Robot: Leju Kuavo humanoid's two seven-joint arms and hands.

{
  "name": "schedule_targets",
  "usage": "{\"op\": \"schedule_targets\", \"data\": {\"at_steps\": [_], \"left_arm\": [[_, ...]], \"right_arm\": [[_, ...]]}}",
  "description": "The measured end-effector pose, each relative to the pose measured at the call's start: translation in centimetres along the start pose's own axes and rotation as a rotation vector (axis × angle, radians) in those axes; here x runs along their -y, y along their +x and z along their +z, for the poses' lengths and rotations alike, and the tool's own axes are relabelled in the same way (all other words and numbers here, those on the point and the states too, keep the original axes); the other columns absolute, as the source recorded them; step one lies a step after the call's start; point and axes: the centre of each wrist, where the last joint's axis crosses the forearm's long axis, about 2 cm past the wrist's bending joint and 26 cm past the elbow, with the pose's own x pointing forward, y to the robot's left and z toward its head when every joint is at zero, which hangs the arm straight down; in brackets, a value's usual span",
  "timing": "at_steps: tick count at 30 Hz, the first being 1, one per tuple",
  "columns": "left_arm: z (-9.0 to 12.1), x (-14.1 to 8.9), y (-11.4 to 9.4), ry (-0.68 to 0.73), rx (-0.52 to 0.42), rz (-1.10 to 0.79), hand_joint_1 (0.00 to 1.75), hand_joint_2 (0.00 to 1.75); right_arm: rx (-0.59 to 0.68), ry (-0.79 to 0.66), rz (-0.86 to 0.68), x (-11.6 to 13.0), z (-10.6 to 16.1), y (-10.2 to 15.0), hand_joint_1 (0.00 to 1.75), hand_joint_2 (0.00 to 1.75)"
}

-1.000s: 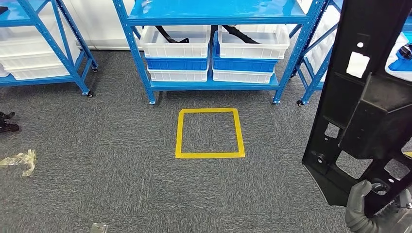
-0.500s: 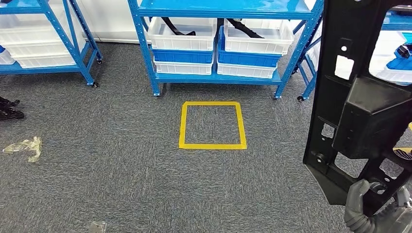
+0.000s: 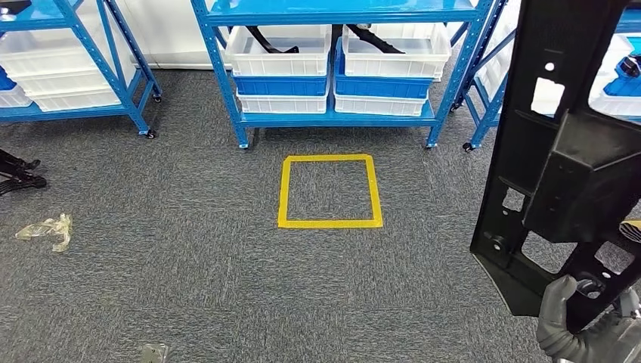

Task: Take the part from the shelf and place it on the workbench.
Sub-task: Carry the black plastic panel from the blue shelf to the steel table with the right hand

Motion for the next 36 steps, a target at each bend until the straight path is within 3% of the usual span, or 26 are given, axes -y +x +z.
{"op": "schedule_targets", "data": {"at_steps": [36], "left_arm": [[0.3, -0.7, -0.4, 0.035, -0.005, 0.004, 0.00, 1.75]], "right_arm": [[-0.039, -0.029, -0.126, -1.4, -1.1, -0.3, 1.75, 1.75]]}}
